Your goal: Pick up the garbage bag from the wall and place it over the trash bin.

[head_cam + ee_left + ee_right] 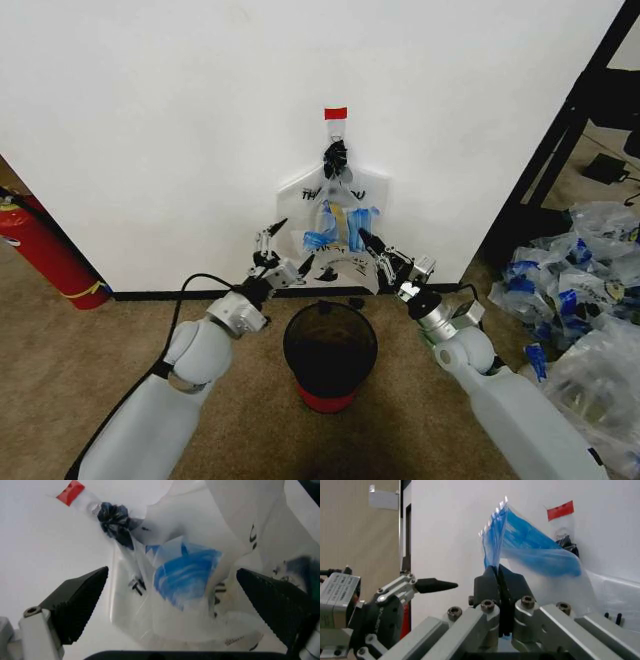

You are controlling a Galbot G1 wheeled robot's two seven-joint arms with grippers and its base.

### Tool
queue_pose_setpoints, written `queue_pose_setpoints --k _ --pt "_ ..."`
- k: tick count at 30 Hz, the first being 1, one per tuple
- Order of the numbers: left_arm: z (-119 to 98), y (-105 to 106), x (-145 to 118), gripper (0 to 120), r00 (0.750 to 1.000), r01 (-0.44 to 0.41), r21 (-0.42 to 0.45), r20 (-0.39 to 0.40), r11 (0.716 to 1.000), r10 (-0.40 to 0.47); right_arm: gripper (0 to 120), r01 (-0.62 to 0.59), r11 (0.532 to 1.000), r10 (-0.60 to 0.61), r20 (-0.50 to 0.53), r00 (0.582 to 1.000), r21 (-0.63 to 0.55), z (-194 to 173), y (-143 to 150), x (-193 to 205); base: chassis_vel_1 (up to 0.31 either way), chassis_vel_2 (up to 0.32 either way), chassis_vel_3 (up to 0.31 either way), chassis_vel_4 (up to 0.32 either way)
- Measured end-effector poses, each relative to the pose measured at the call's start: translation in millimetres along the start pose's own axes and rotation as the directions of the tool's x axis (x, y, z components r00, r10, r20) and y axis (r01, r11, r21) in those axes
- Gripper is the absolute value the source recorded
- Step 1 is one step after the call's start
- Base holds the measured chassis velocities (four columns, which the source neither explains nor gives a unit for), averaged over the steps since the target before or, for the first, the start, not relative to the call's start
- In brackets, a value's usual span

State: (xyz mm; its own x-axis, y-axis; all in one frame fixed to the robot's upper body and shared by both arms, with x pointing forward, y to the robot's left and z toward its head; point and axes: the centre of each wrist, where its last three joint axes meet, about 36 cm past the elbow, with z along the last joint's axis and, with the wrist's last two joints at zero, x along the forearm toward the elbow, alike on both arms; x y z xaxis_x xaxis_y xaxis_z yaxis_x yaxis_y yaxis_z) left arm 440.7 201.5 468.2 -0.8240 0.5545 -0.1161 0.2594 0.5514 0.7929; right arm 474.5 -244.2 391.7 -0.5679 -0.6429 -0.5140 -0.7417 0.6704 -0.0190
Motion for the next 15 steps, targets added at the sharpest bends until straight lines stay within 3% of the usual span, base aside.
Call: queue_pose_setpoints --k 8,15 --pt "6.6 0.5 -13.6 96 1.000 0.006 -0.077 -0.023 0.997 -0.008 0 0.006 1.000 -0.006 -0.008 1.000 0.003 3.0 -0.1 2.1 0.000 0.000 0.000 0.000" --pt "8.5 -1.1 -17.7 71 1.000 0.004 -0.089 -0.030 0.996 -0.007 0 0.001 1.000 -0.001 -0.010 1.000 0.008 3.3 -3.5 2.2 0.000 0.000 0.000 0.000"
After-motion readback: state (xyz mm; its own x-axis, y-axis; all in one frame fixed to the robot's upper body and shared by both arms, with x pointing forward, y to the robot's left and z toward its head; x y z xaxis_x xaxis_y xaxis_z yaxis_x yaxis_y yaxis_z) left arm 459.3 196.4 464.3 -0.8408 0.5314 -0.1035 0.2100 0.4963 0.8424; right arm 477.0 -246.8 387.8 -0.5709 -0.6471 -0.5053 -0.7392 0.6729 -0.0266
